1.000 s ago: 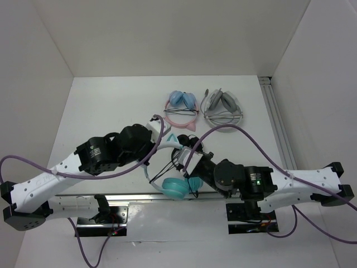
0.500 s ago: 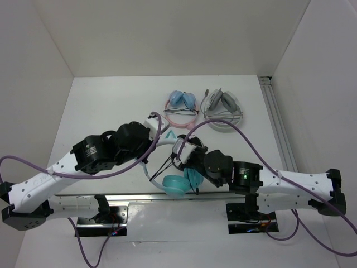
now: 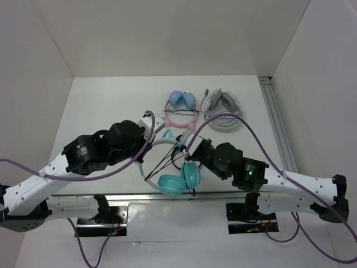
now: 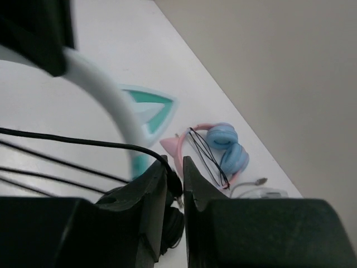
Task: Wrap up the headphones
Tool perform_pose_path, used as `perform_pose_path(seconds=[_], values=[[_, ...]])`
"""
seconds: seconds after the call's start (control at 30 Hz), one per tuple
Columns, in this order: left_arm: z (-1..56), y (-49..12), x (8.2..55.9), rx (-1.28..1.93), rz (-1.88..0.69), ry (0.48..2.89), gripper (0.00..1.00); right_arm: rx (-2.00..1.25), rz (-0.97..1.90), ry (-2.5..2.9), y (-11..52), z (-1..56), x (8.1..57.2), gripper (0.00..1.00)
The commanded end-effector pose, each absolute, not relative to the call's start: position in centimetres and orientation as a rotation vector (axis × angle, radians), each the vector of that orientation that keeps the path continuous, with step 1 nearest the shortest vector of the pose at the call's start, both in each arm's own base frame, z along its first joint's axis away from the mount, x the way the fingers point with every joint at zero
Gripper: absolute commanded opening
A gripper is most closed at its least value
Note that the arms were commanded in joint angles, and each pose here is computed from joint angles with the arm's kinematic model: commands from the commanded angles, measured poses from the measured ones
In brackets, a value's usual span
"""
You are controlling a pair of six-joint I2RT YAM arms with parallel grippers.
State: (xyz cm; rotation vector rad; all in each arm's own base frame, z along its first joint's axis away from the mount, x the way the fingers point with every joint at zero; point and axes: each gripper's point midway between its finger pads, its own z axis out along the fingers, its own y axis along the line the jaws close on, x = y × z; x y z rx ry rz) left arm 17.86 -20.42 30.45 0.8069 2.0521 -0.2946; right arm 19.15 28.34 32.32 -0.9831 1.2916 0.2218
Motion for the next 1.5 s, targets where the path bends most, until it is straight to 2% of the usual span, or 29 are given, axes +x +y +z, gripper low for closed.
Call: perform_pose_path(seconds=[0.0, 0.17, 0.5, 0.57, 0.67, 1.0, 1.17, 1.23, 1.27, 1.33, 1.4, 1.47], values=[[31.4, -19.8, 15.2, 0.932, -0.381, 2.044, 0.0, -0.791, 0.072, 1.334, 24.5, 34.2, 22.2, 0.25], [31.4, -20.1, 15.5, 0.919, -0.367, 2.073, 0.0, -0.767, 0.014, 1.358, 23.4, 33.7, 23.0, 0.31], [31.9, -19.1, 16.1, 0.856, -0.291, 2.118, 0.0, -0.705, -0.028, 1.409, 21.6, 32.2, 24.7, 0.32], [32.3, -18.8, 16.4, 0.832, -0.266, 2.123, 0.0, -0.685, -0.06, 1.437, 20.8, 31.4, 25.6, 0.37], [32.2, -18.8, 16.5, 0.834, -0.246, 2.132, 0.0, -0.625, -0.049, 1.449, 19.9, 31.7, 26.7, 0.4], [31.8, -18.5, 16.7, 0.82, -0.246, 2.141, 0.0, -0.591, -0.052, 1.493, 19.4, 30.8, 28.4, 0.41], [30.9, -17.4, 18.2, 0.742, -0.131, 2.17, 0.0, -0.417, -0.022, 1.525, 17.8, 32.1, 29.9, 0.56], [30.6, -16.8, 19.3, 0.669, -0.093, 2.192, 0.0, -0.378, -0.009, 1.552, 17.5, 32.0, 30.2, 0.59], [29.9, -16.4, 19.7, 0.65, -0.062, 2.205, 0.0, -0.32, 0.009, 1.553, 17.1, 32.6, 30.4, 0.67], [29.7, -16.2, 21.3, 0.586, -0.06, 2.194, 0.0, -0.283, 0.009, 1.57, 16.7, 32.6, 30.4, 0.68], [29.4, -14.9, 23.1, 0.491, -0.041, 2.194, 0.0, -0.229, 0.041, 1.568, 16.4, 33.3, 30.2, 0.75], [29.3, -13.6, 24.3, 0.399, -0.017, 2.2, 0.0, -0.191, 0.079, 1.567, 16.3, 34.4, 29.8, 0.75]])
